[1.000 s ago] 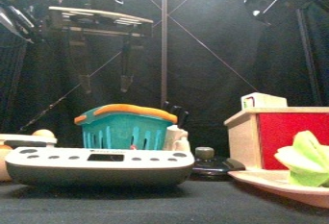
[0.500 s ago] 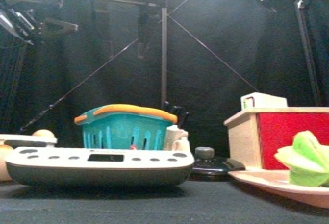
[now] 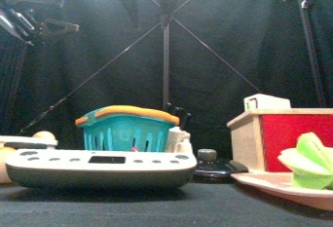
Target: Place carrot on pan
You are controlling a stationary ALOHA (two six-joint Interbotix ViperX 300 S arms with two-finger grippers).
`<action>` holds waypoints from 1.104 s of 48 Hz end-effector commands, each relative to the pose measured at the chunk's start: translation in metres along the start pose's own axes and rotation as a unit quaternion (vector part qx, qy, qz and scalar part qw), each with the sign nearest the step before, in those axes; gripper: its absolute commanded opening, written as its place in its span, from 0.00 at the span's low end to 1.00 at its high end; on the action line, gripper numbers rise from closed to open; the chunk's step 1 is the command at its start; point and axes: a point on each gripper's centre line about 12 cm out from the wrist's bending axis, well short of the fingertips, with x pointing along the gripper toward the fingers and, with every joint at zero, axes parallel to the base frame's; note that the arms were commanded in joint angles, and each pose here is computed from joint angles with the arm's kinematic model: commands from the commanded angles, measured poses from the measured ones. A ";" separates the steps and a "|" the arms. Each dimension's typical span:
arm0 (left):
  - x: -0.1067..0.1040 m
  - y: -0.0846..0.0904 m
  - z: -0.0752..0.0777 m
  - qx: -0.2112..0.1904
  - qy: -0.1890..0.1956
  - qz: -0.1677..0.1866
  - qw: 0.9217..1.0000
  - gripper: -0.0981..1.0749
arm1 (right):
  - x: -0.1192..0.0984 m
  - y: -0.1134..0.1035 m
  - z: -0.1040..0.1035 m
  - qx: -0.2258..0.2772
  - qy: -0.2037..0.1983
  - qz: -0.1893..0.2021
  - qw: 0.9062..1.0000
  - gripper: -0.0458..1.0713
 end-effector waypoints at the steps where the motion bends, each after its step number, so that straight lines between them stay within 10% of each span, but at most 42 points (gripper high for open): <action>1: 0.002 0.000 0.006 0.002 -0.007 0.000 1.000 0.93 | -0.032 -0.035 0.020 0.032 -0.010 0.026 0.999 0.88; 25: 0.002 0.001 0.004 0.002 0.004 0.005 1.000 0.93 | -0.052 -0.052 0.027 -0.001 0.002 0.094 0.996 0.88; 39: 0.002 0.002 0.001 0.000 0.013 0.008 1.000 0.93 | -0.047 -0.055 0.028 -0.037 0.013 0.064 0.997 0.89; 53: 0.001 0.003 -0.001 -0.001 0.018 0.010 1.000 0.93 | -0.073 -0.108 0.038 -0.025 0.001 0.022 0.999 0.89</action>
